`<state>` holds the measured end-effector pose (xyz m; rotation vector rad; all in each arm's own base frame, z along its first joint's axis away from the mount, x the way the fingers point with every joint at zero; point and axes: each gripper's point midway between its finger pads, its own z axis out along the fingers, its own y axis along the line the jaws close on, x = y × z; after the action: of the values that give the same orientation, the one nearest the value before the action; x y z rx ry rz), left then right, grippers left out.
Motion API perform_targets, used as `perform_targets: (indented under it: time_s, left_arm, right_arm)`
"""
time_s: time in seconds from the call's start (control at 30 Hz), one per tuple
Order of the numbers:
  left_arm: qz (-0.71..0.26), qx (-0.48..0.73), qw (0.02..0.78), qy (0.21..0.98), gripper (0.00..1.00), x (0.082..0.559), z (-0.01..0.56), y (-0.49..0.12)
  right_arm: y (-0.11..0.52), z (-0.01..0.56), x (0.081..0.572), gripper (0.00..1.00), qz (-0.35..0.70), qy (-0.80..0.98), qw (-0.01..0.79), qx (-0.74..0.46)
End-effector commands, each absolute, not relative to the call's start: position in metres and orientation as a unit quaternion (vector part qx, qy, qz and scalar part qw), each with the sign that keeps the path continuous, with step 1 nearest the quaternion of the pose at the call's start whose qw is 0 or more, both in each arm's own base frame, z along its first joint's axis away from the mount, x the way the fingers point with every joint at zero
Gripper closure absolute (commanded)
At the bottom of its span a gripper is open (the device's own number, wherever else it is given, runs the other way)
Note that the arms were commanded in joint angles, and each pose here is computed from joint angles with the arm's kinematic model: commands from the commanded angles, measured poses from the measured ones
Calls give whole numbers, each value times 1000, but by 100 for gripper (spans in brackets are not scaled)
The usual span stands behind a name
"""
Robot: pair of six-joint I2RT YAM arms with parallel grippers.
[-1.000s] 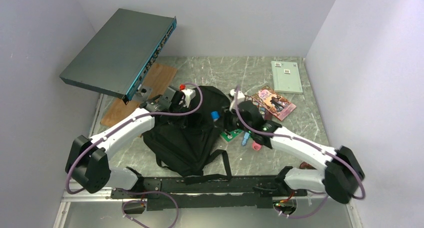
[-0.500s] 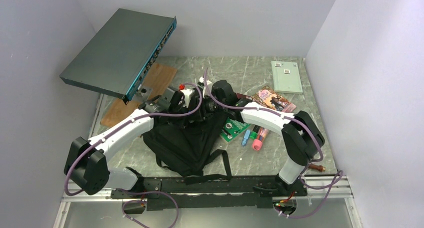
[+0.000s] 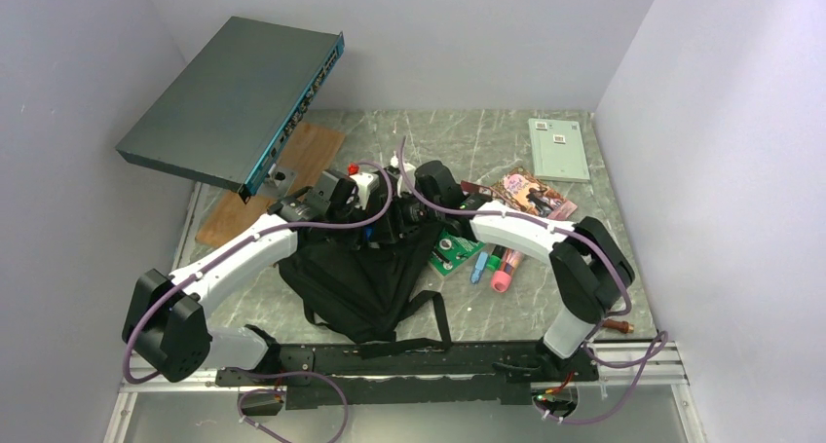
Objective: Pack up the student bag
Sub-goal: Place the stationery in the student bag.
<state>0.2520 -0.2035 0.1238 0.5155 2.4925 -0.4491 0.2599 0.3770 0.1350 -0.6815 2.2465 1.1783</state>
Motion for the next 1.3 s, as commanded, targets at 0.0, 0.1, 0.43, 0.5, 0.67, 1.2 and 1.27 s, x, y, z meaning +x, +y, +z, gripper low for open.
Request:
perform_targets:
  time_s: [0.0, 0.1, 0.43, 0.5, 0.67, 1.2, 1.27]
  left_arm:
    - [-196, 207, 314, 905, 100, 260, 147, -217]
    - [-193, 207, 312, 907, 100, 259, 145, -215]
    - [-192, 207, 299, 912, 100, 260, 142, -217]
    - [-192, 206, 299, 912, 100, 260, 141, -217]
    - [-192, 206, 297, 912, 100, 260, 141, -217]
    - [-184, 205, 292, 916, 100, 262, 136, -217]
    - [-184, 206, 290, 916, 100, 262, 134, -217]
  right_arm:
    - [374, 169, 256, 42, 446, 809, 288, -251]
    - [370, 169, 253, 40, 441, 816, 279, -248]
    - [296, 173, 272, 45, 297, 868, 374, -136]
    - [268, 165, 272, 45, 254, 882, 388, -82]
    - [190, 128, 257, 46, 129, 912, 372, 115]
    - [139, 62, 216, 50, 38, 926, 313, 209]
    - [140, 58, 217, 50, 32, 927, 310, 206]
